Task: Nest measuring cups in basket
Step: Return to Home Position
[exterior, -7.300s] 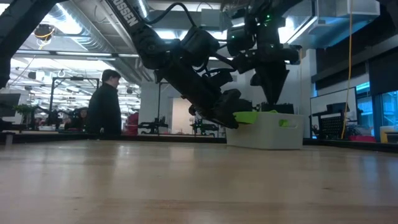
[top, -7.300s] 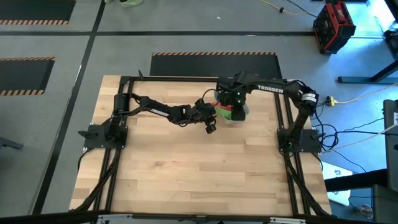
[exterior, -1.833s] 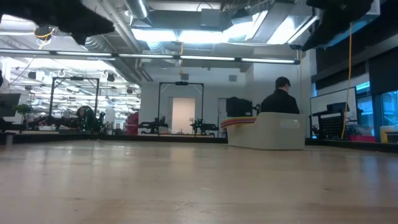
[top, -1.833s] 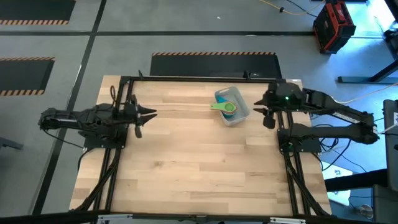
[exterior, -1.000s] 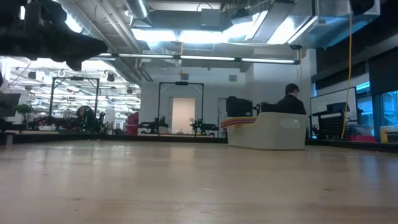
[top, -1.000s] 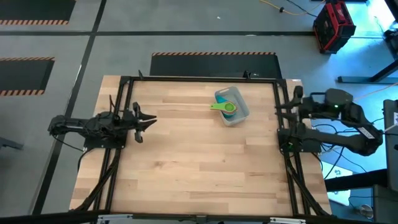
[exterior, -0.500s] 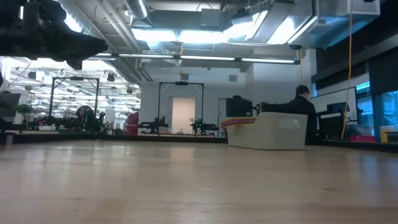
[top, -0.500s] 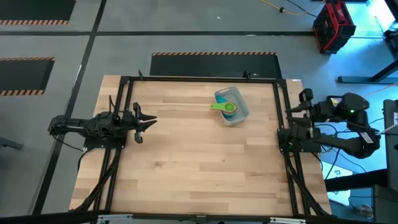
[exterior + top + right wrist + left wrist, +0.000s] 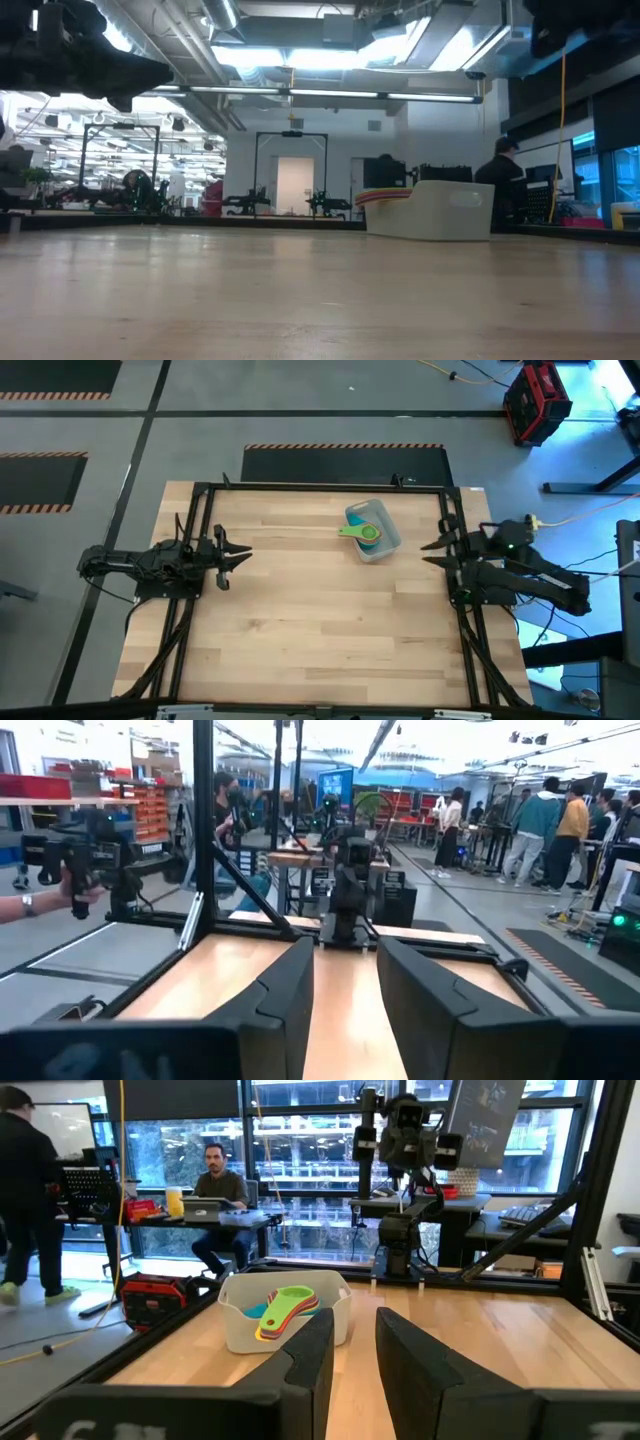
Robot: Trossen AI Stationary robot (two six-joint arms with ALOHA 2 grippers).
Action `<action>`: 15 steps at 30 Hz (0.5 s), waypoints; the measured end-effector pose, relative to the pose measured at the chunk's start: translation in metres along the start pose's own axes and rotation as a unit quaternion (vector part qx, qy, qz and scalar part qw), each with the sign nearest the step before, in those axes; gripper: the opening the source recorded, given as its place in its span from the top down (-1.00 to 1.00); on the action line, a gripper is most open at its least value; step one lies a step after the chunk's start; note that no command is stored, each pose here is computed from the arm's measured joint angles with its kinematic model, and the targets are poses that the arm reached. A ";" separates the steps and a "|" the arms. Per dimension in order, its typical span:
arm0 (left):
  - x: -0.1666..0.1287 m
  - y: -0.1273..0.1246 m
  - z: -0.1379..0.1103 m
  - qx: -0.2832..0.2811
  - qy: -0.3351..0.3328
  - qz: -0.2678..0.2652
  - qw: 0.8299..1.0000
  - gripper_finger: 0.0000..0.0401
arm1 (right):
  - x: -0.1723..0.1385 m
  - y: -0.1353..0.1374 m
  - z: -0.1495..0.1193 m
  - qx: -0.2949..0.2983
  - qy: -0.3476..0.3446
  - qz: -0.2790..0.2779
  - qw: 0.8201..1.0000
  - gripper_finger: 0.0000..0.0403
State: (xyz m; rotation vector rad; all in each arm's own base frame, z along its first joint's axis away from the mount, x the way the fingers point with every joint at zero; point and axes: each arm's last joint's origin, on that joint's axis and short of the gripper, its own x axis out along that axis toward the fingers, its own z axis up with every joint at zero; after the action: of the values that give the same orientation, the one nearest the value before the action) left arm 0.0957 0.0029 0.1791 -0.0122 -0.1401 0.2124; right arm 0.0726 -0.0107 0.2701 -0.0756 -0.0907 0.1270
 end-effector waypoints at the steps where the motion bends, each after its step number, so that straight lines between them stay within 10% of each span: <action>1: 0.000 0.000 0.000 0.000 0.000 0.000 1.000 0.65 | 0.002 -0.001 -0.005 0.004 -0.003 0.000 1.000 0.41; 15: 0.000 0.000 0.000 0.000 0.000 0.000 1.000 0.65 | 0.014 -0.005 -0.045 0.005 -0.031 0.000 1.000 0.41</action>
State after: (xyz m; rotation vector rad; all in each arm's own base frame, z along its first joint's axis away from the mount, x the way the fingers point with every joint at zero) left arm 0.0957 0.0029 0.1790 -0.0122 -0.1396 0.2128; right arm 0.0915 -0.0169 0.2275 -0.0615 -0.1510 0.1301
